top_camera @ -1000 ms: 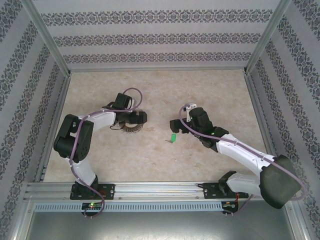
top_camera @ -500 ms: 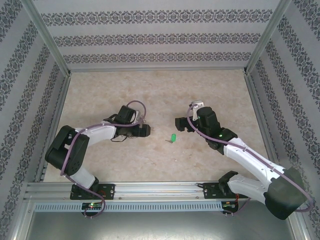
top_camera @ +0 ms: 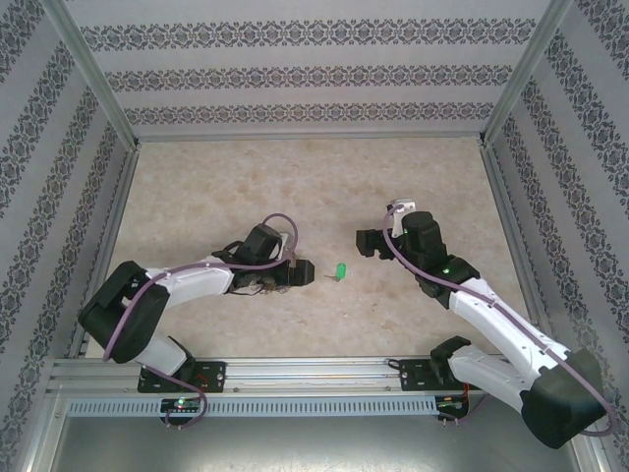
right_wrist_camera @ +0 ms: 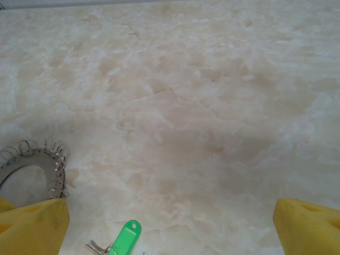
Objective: Put the keys on the keyring
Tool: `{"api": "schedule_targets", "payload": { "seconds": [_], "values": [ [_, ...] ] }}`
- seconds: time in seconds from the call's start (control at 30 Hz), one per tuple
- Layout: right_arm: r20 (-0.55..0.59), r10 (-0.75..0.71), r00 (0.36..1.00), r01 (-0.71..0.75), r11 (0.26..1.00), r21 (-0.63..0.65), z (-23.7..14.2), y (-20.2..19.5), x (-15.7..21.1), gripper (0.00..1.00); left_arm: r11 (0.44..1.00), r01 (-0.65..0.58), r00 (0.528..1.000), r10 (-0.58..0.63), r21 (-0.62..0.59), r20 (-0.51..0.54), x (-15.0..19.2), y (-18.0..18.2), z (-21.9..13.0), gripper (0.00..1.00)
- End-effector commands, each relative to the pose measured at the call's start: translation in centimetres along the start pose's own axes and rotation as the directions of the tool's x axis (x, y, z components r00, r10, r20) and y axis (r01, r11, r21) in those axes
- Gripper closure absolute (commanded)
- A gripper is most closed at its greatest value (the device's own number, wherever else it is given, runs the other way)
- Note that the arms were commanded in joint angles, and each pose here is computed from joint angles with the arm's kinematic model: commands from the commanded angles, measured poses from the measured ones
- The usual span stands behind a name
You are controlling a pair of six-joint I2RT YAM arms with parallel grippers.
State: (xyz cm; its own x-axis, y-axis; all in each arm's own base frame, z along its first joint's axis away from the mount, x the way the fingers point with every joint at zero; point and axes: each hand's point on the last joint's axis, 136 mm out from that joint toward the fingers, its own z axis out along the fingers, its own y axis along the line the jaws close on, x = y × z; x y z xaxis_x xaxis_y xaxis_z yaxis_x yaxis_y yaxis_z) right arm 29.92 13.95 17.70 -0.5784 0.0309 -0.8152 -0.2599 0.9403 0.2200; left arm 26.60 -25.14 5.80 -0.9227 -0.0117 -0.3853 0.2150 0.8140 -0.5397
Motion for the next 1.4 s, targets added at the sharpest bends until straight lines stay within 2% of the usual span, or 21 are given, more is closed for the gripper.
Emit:
{"api": "schedule_targets", "payload": {
  "seconds": [0.0,0.07,0.23,0.37,0.53,0.7,0.83,1.1,1.37],
  "values": [
    [-0.033,-0.007,0.999,0.006,1.0,-0.011,0.0,-0.2,1.2,0.02,0.998,-0.055,0.997,0.054,0.017,0.052,-2.0,-2.2,-2.8,0.0],
    [-0.043,-0.006,0.999,0.005,1.0,-0.02,0.2,-0.1,1.5,0.02,0.995,-0.084,0.995,0.087,-0.048,0.058,-2.8,-1.1,-3.9,0.0],
    [-0.098,0.002,0.995,-0.012,0.995,-0.1,1.4,1.5,2.5,0.02,0.993,-0.034,0.995,0.044,-0.114,0.086,-4.6,2.9,-5.4,0.0],
    [-0.154,-0.026,0.988,0.001,0.986,-0.164,2.5,3.8,3.7,0.02,0.994,-0.028,0.997,0.036,-0.108,0.072,-5.2,3.7,-4.3,0.0],
    [-0.227,-0.078,0.971,0.014,0.963,-0.268,4.1,7.4,5.4,0.05,0.996,-0.015,1.0,0.017,-0.092,0.015,-4.5,4.0,-2.4,0.03],
    [-0.227,-0.126,0.966,0.021,0.909,-0.416,4.6,10.7,6.4,0.09,0.996,0.019,1.0,-0.021,-0.087,-0.012,-2.3,4.8,-2.2,0.07],
    [-0.214,-0.175,0.961,0.045,0.862,-0.505,4.4,12.3,7.2,0.16,0.997,0.053,0.998,-0.055,-0.061,-0.034,-0.3,4.6,-1.5,0.08],
    [-0.21,-0.255,0.944,0.106,0.835,-0.539,4.2,12.7,8.1,0.33,0.995,0.097,0.995,-0.095,0.039,-0.043,1.4,2.5,-0.5,0.11],
    [-0.325,-0.232,0.917,0.029,0.85,-0.527,4.7,13.0,10.5,0.49,0.992,0.093,0.996,-0.094,0.085,0.007,0.4,0.6,-2.9,0.16]
  ]
}}
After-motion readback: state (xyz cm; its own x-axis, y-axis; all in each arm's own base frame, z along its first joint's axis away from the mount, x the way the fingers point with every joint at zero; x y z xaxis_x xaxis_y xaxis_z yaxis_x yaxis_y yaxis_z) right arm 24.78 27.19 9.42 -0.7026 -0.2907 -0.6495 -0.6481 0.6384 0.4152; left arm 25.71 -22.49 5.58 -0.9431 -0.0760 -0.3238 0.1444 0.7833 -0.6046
